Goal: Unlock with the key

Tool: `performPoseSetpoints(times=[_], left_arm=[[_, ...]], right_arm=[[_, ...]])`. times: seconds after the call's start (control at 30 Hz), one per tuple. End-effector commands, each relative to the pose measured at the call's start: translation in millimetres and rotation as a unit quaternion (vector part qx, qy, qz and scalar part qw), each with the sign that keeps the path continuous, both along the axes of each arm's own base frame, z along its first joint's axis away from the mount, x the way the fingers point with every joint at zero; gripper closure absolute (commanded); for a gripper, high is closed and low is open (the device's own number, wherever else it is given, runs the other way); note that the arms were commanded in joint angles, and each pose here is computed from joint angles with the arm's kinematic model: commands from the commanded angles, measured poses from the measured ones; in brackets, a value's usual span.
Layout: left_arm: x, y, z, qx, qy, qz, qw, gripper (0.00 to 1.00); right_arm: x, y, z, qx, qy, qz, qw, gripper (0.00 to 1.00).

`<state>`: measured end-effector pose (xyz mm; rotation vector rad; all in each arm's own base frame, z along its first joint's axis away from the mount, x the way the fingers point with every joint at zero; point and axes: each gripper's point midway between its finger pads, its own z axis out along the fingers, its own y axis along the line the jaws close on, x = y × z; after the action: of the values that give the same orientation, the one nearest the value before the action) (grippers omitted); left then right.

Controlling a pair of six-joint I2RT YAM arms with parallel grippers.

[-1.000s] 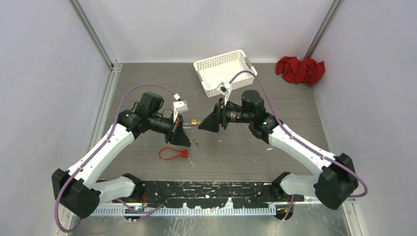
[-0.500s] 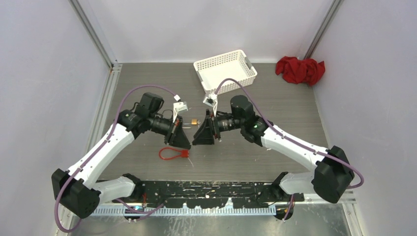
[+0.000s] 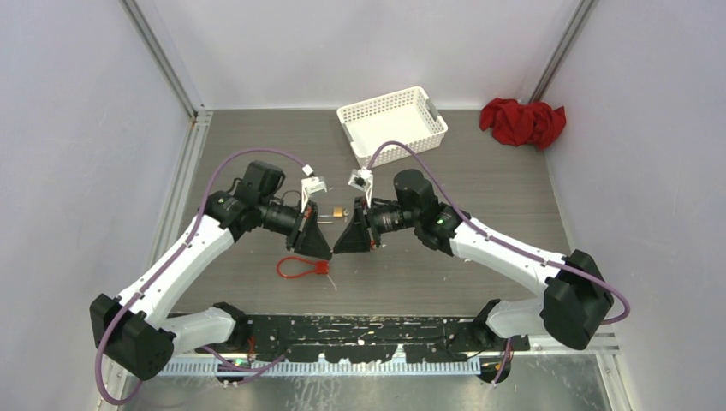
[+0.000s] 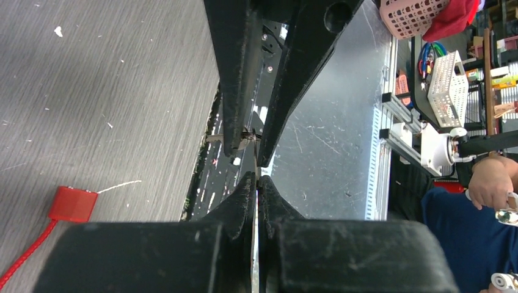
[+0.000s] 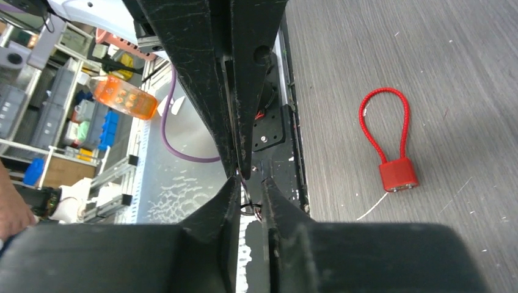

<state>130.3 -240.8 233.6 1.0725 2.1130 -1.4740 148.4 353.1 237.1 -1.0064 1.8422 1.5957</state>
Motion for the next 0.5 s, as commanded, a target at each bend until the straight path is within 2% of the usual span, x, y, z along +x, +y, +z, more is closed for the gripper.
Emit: performPoseSetpoints(times=[0.0, 0.07, 0.47], left_arm=[[-1.7, -1.1, 14.2, -0.025, -0.018, -0.009, 0.999, 1.0], [-1.2, -1.4, 15.0, -0.026, -0.018, -0.007, 0.999, 1.0], [3.0, -3.0, 14.9, -0.024, -0.018, 0.002, 1.0, 1.0]], right_arm=[[3.3, -1.8, 21.3, 0.02, -0.037, -0.012, 0.999, 0.88], [2.7, -2.9, 21.6, 0.019, -0.038, -0.014, 0.999, 0.96], [10.6, -4.5, 27.0, 0.025, -0.035, -0.052, 0.998, 0.99]])
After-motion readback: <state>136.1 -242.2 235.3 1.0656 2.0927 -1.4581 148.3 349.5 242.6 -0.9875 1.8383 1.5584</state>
